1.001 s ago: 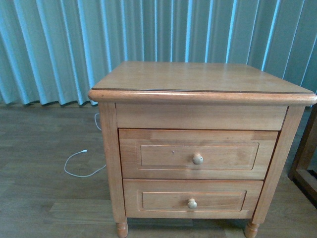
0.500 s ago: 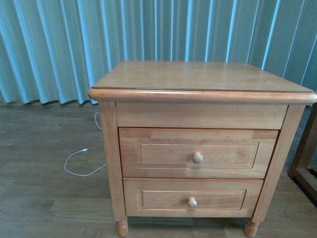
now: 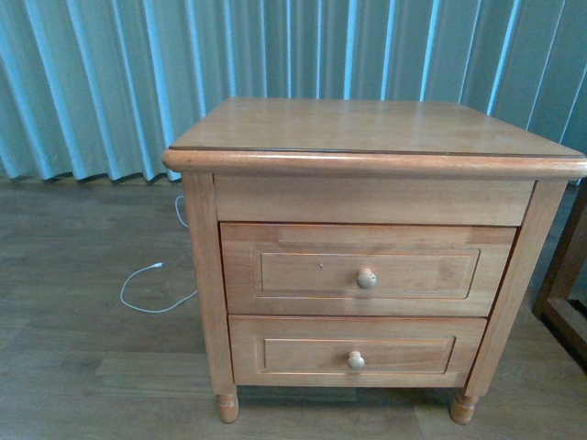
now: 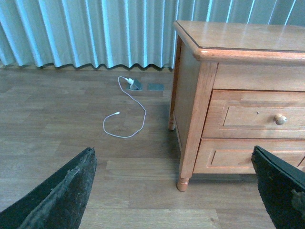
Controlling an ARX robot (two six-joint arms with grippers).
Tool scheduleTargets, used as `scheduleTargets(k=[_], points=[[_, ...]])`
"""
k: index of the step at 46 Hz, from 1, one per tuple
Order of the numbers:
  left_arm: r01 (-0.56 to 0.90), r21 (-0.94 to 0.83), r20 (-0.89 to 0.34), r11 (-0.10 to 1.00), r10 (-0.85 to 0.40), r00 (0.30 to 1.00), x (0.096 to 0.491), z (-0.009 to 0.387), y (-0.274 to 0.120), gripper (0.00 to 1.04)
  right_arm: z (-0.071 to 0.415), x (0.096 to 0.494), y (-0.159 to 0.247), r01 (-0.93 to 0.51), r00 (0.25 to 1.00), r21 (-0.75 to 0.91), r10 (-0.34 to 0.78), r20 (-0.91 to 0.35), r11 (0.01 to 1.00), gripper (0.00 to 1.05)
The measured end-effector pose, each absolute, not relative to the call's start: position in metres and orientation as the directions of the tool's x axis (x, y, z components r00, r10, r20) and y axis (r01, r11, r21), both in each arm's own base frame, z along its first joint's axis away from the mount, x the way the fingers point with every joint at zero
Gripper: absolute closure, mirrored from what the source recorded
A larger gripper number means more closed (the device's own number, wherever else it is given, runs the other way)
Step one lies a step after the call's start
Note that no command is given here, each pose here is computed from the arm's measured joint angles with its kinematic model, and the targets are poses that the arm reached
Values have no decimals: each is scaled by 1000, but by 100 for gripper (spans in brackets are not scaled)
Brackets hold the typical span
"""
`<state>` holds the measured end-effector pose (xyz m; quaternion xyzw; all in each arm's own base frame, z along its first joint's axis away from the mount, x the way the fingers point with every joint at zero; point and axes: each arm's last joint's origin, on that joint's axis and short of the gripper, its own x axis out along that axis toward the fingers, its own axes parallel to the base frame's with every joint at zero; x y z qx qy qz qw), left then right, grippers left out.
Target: Put charger into drawer
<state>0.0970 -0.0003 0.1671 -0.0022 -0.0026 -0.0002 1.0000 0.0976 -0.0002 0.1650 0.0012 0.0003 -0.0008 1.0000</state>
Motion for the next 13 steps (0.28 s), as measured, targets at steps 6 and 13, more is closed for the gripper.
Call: scheduleTargets(k=[6, 13], points=[[0, -4, 5, 1000, 0, 1000, 97, 167, 0, 6, 165, 98, 0, 2, 1000, 2, -2, -1, 1000, 18], [0, -4, 5, 1000, 0, 1000, 97, 167, 0, 6, 165, 98, 0, 2, 1000, 3, -2, -1, 1000, 9]])
